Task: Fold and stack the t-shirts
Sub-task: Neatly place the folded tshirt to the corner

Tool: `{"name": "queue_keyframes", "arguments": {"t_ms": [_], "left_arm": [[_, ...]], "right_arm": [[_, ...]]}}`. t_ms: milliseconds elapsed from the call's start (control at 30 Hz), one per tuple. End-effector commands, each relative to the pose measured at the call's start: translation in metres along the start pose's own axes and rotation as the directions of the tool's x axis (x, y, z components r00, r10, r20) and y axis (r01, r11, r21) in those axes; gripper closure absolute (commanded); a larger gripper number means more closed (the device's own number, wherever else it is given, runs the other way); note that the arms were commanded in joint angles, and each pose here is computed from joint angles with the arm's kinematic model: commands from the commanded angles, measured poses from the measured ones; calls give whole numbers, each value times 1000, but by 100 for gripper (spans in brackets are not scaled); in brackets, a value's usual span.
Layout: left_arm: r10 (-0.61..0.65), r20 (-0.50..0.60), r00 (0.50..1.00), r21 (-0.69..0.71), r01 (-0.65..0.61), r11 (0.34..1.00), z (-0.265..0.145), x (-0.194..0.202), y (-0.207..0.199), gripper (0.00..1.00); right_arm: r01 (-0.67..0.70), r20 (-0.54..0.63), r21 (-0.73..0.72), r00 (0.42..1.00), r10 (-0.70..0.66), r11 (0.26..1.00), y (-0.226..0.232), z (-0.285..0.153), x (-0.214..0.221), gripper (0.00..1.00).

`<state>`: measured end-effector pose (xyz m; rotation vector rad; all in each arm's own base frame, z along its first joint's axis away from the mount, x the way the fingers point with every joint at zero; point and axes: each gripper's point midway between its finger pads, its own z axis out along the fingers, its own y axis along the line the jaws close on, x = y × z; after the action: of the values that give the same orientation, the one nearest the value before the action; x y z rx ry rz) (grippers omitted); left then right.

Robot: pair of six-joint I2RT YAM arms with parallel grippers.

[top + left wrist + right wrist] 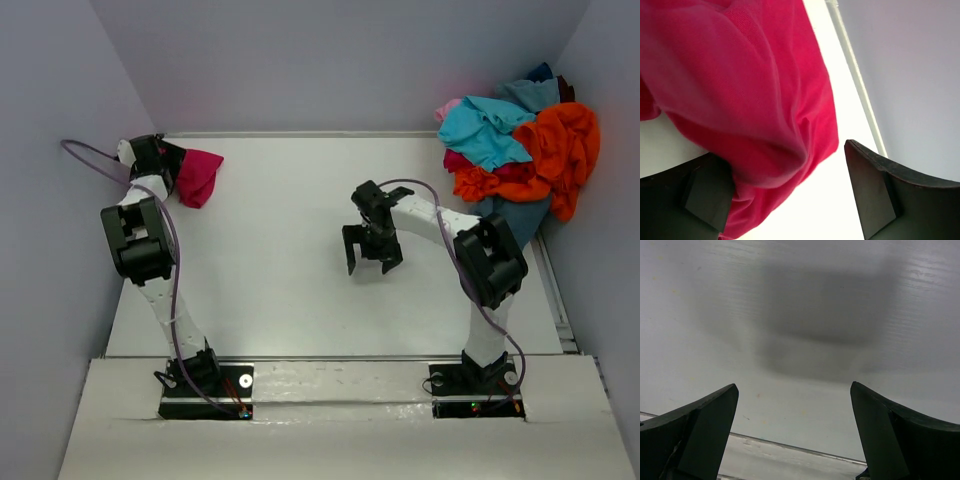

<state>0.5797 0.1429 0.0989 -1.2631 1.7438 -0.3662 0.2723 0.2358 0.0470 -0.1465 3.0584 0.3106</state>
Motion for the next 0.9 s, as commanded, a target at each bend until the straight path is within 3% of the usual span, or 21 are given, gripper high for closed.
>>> {"name": "queue_keyframes", "arguments": {"t_ms": [0,233,533,633,867], "left_arm": [[46,134,990,93,-59,994,-58,-54,-56,6],[194,131,972,79,-205,976,-124,-42,-89,6],[261,143,955,40,-269,962,-161,-33,-85,6],[262,141,955,50,-271,961,-148,-33,-92,7],[272,16,962,57,-273,960,-89,-12,-102,9]], "right_arm": [[5,72,-80,997,1,997,13,-12,-6,0],[6,102,-148,995,9,989,21,-6,-6,0],[24,80,-203,997,-7,979,25,14,3,0],[39,69,-218,997,-24,975,28,16,3,0],[79,88,-213,994,-62,974,31,9,-6,0]]}}
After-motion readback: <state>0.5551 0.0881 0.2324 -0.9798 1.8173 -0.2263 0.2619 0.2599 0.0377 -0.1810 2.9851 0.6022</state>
